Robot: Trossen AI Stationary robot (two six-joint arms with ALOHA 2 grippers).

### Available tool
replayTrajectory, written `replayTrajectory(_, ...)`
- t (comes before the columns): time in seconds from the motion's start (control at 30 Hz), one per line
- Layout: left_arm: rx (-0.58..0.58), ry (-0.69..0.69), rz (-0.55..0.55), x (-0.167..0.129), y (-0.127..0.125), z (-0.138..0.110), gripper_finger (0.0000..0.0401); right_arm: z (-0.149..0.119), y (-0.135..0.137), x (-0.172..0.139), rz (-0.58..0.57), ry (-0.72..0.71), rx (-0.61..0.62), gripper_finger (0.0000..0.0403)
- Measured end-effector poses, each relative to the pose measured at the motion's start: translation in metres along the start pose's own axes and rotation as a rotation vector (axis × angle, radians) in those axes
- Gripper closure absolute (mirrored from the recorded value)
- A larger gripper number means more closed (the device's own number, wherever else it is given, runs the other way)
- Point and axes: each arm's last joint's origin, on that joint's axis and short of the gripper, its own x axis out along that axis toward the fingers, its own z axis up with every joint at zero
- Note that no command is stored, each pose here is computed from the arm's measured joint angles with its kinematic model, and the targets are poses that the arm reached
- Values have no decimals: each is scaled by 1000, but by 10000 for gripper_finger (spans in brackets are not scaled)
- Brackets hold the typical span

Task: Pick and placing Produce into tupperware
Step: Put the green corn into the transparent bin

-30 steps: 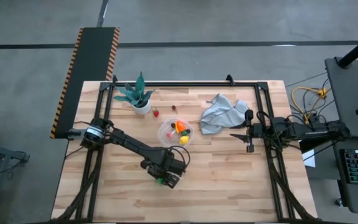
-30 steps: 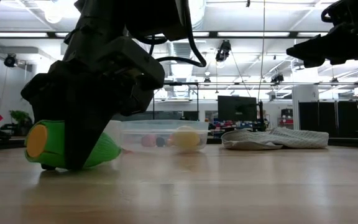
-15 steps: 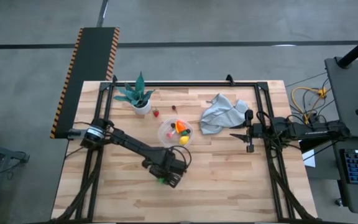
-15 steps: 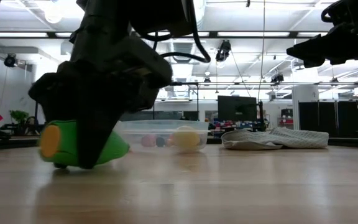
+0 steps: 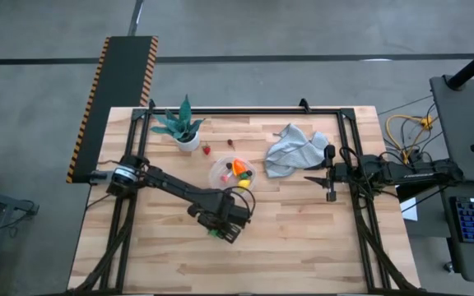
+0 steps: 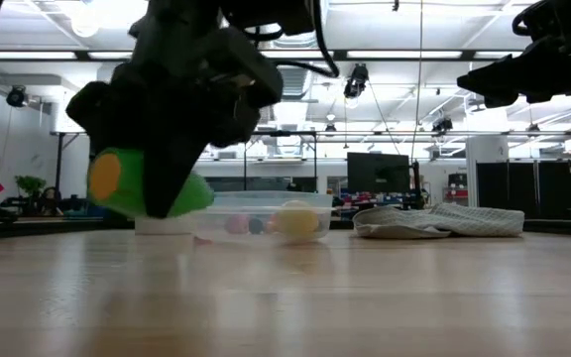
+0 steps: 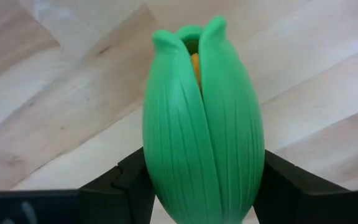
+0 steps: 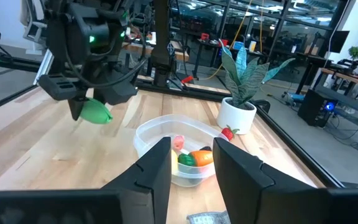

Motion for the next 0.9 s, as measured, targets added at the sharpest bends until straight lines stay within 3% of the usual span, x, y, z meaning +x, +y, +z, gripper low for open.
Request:
replayTrajectory(0.47, 26, -123, 24, -51, 0, 27, 216, 0, 0, 0, 0, -1, 5, 296)
replayTrajectory(0.9, 48, -260, 47, -75, 35, 98, 216, 0, 0, 0, 0, -1, 8, 295)
